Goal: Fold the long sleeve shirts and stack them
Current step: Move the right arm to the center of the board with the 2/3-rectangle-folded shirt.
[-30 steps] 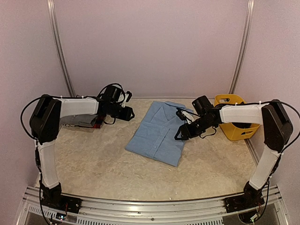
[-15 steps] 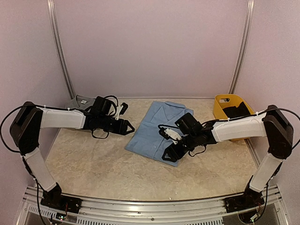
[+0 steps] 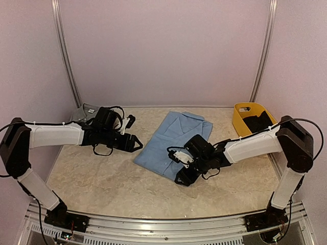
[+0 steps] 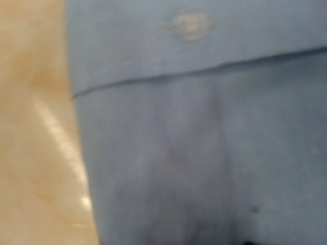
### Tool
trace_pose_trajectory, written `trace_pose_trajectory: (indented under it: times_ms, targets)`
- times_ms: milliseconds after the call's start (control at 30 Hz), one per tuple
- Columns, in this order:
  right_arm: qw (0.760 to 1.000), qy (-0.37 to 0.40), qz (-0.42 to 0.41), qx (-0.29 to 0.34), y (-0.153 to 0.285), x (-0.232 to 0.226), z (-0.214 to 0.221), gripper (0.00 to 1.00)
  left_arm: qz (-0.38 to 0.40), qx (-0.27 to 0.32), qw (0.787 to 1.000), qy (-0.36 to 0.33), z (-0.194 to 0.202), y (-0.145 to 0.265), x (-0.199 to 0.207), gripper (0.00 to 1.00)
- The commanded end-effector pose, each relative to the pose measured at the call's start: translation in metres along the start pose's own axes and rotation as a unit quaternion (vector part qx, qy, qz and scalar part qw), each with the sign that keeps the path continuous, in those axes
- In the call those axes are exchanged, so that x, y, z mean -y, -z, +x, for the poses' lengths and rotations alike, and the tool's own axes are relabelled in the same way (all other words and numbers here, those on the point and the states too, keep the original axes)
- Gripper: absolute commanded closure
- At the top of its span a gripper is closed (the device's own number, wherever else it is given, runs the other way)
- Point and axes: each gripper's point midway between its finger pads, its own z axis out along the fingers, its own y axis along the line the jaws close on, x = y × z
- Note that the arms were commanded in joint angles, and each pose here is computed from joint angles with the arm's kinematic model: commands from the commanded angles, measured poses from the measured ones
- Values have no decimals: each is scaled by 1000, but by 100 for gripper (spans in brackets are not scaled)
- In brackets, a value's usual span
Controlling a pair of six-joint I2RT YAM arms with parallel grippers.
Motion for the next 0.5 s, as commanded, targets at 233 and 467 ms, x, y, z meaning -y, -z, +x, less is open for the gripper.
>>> trace_pose_trajectory:
  times_ms: [233,467]
  targets:
    - [990,21,-32,-132,-3,-69,101,40,45,-67,995,-54,50,39,57,35]
    - [979,-69,30,-191,31,-56,143,39,104,-20,983,-150,55,60,94,35]
